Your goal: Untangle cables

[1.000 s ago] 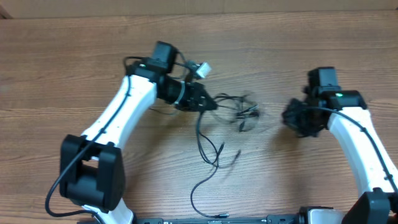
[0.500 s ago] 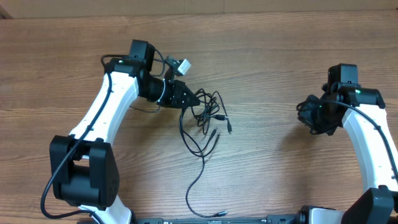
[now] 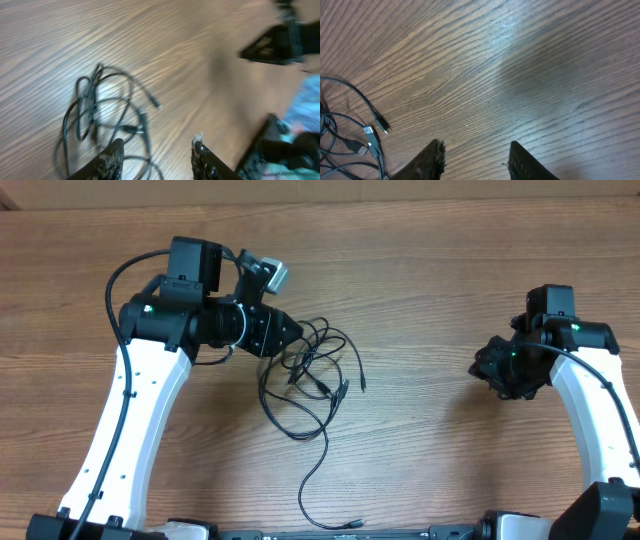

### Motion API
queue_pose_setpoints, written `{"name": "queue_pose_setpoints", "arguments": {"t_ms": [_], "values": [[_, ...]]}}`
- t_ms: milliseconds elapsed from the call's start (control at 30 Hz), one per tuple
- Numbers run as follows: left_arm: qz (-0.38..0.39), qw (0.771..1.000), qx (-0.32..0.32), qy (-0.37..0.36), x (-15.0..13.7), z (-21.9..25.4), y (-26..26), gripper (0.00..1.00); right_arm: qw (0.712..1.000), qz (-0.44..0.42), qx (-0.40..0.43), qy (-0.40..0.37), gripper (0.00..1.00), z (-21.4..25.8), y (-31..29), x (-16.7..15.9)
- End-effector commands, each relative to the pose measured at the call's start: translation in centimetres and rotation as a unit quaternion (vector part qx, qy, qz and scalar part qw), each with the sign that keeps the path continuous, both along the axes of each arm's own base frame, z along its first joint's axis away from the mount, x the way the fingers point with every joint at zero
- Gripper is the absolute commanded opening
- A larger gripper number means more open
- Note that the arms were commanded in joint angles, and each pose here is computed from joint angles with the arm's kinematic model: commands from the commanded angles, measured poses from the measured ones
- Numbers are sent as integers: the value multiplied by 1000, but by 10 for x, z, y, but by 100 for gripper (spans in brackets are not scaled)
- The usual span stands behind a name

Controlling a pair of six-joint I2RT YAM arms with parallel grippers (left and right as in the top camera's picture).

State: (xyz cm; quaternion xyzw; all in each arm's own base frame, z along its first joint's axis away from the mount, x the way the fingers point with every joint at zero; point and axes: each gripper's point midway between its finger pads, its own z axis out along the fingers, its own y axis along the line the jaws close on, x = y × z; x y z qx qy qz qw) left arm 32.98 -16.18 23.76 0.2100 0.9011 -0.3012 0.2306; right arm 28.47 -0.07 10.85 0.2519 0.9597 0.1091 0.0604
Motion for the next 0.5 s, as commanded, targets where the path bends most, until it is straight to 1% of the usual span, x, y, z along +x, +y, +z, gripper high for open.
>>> {"name": "queue_pose_setpoints", "arguments": {"t_ms": [0,200,467], "values": [[68,996,53,38,12,-25,19,43,1000,5,1,-9,42,7,2,4],[54,992,74,85,13,-60,7,42,1000,5,2,-7,47,7,2,3],[39,976,173,125,12,-118,1,45,1000,5,2,-6,48,6,2,3]]}}
